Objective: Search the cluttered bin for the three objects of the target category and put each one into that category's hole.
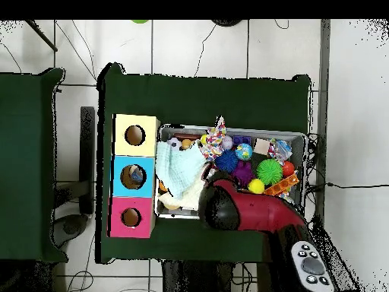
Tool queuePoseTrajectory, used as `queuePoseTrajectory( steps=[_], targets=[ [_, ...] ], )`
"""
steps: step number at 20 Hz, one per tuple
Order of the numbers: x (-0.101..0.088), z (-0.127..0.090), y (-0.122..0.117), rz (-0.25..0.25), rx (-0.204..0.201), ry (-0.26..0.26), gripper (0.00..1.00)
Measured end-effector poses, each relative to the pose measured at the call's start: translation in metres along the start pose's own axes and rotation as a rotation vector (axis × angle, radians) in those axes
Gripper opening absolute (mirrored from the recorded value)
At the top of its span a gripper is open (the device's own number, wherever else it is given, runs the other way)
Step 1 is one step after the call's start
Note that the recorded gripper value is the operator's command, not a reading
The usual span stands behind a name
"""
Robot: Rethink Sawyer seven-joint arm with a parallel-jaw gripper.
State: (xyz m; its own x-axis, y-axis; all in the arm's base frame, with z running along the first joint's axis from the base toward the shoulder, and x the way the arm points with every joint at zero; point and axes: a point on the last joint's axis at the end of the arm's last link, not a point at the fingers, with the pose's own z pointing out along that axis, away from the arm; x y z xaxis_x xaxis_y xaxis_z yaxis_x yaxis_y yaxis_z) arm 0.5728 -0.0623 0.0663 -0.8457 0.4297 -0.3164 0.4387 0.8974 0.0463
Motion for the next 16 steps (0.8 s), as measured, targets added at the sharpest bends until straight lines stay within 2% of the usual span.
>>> queuePoseTrajectory(
  steps=[3,6,7,9,13,16],
  targets=[
    [-0.01,0.007,-0.014,-0.004,-0.006,-0.012,1.0],
    [-0.029,0.022,-0.04,-0.004,-0.02,-0.033,1.0],
    [-0.038,0.031,-0.055,-0.001,-0.03,-0.044,1.0],
    [-0.044,0.038,-0.067,-0.001,-0.036,-0.054,1.0],
    [-0.051,0.044,-0.082,-0.01,-0.042,-0.068,1.0],
    [-0.048,0.045,-0.086,-0.042,-0.039,-0.073,1.0]
  ],
)
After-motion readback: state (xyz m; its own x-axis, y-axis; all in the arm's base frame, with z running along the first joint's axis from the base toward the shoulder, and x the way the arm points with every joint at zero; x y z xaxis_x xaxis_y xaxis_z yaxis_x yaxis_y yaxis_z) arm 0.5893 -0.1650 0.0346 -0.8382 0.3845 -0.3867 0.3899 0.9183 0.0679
